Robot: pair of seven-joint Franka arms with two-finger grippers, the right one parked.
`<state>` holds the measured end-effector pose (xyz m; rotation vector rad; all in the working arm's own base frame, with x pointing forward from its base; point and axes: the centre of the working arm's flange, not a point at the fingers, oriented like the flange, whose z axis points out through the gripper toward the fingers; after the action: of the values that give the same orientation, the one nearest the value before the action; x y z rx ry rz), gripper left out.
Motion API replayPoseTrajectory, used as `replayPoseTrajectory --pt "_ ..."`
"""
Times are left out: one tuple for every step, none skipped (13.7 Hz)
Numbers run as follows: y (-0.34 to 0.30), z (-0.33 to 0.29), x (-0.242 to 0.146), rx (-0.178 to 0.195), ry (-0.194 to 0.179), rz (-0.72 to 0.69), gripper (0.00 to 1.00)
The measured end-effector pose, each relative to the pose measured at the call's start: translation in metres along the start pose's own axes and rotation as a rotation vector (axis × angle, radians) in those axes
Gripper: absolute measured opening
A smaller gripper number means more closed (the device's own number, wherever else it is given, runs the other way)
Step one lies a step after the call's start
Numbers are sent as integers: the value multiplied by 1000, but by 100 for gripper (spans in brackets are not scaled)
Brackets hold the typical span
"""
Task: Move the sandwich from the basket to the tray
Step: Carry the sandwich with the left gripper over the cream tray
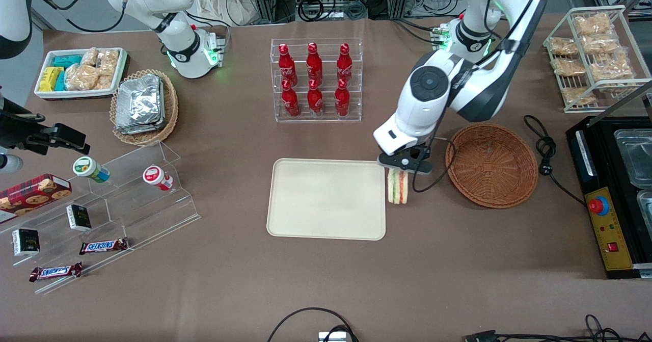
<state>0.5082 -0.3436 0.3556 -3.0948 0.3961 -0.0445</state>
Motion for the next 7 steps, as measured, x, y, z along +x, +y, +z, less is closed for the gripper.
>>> replayPoseTrajectory --pt "9 10 3 6 -7 2 17" --pt "16 20 5 7 -17 2 17" --pt "20 31 8 3 -27 -3 17" --pt "24 41 12 -8 -32 -15 17" --pt "29 49 16 -19 -35 -23 17" --pt "36 57 18 -29 -37 -25 17" --pt "42 63 20 -38 -37 -26 17"
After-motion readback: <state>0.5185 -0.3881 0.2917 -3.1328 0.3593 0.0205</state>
